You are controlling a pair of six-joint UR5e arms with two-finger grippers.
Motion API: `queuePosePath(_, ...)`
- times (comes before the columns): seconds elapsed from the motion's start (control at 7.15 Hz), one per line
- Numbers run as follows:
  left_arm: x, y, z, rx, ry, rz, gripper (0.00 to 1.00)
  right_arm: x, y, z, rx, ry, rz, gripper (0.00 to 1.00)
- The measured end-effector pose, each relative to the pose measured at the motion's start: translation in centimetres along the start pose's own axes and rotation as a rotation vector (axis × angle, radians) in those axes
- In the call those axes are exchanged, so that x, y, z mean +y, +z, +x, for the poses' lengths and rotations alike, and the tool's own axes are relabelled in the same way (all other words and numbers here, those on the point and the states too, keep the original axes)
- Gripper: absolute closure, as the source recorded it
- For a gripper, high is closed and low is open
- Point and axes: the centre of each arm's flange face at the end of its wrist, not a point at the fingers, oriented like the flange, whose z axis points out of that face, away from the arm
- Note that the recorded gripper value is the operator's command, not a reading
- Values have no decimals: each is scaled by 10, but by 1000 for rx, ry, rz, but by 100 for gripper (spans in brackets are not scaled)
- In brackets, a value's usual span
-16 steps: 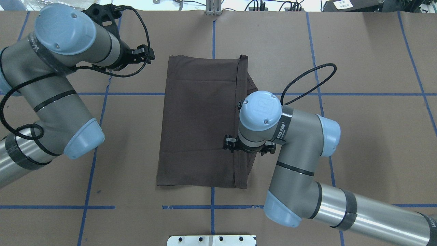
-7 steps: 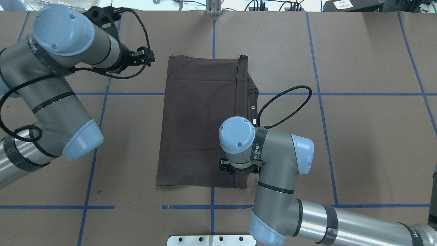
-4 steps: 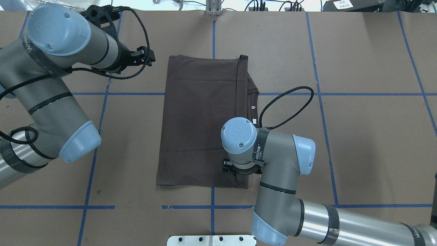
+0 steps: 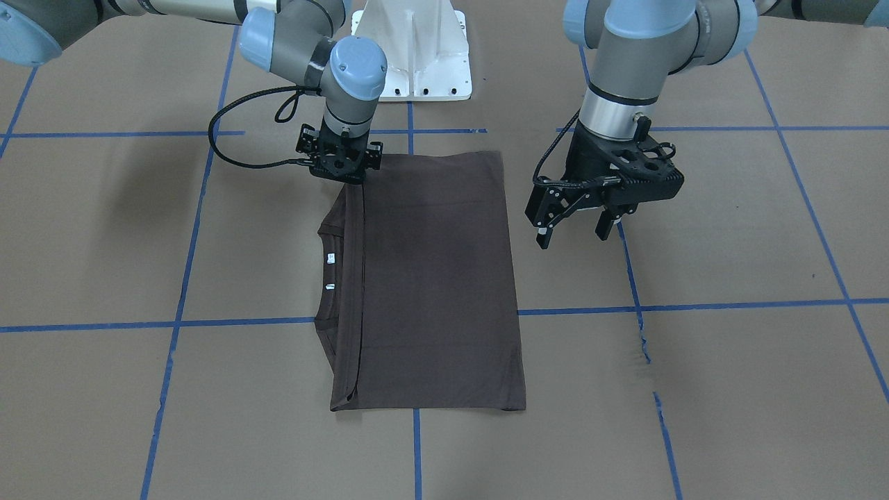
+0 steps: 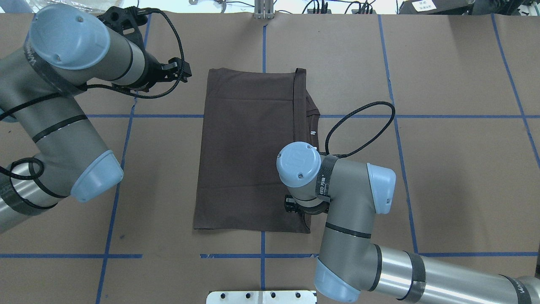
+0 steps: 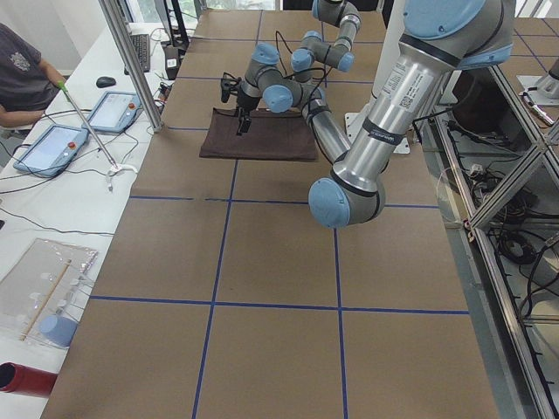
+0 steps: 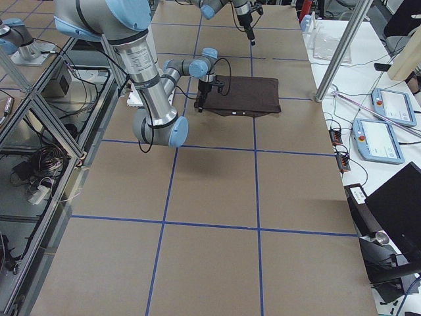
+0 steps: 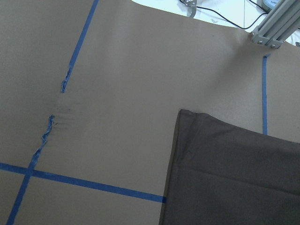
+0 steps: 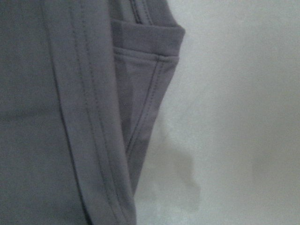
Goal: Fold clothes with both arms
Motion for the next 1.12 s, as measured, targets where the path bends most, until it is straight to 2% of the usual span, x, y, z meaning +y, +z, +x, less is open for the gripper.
queuePosePath(0.28, 1, -1, 1, 3, 0, -3, 0, -7, 13, 28, 32, 15, -1, 0)
queuePosePath(0.56, 2, -2, 2, 9, -1, -14, 0, -14, 12, 68, 35, -2, 9, 0)
queuePosePath(0.84, 4, -3, 3, 15, 0, -21, 0, -24, -20, 77, -26, -24, 39, 0)
queuePosePath(0.98, 15, 0, -2, 16, -21, -46, 0, -26, -45, 74, -89, -43, 66, 0)
queuePosePath(1.12, 46, 10, -11, 17, -73, -103, 0, -23, -71, 73, -166, -63, 95, 0)
